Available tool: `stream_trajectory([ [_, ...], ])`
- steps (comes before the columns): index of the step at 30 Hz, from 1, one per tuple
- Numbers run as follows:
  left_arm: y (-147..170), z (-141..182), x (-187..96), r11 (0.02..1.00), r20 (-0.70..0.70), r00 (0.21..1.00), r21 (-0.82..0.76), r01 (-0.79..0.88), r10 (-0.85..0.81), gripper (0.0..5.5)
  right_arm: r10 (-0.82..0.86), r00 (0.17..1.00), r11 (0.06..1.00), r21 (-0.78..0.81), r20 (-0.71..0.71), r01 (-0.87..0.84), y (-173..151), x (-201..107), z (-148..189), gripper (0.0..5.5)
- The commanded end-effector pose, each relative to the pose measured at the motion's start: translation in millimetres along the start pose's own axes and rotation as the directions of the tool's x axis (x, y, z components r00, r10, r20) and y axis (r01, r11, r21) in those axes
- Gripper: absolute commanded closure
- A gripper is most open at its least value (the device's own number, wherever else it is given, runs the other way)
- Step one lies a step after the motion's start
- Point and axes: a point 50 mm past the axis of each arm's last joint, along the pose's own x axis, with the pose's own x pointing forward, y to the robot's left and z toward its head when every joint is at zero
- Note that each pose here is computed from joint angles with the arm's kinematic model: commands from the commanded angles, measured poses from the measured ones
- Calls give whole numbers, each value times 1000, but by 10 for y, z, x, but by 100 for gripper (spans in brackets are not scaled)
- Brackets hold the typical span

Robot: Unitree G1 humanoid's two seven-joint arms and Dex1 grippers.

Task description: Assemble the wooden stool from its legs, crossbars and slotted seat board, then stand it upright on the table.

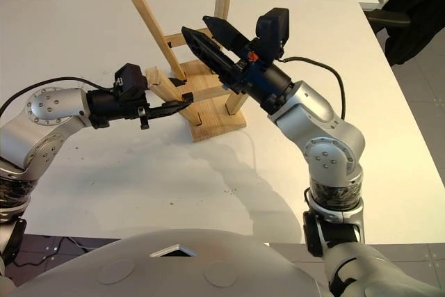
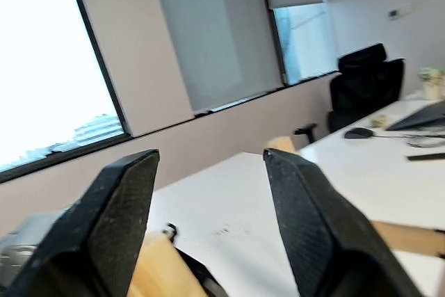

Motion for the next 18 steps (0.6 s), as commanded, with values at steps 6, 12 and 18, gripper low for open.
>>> stream_trajectory([
  [6,-2,-597,-197,992,-397,916,-80,-95,55,346,-174,895,981,3,-411,192,-168,-96,-878,273],
  [12,1,-598,-157,991,-396,916,-86,-103,61,346,-166,685,970,9,-710,244,-186,-428,-1580,273],
  [18,30,-609,-146,989,-401,913,-91,-119,73,346,-207,779,975,-55,-592,217,-231,-189,-1334,273],
])
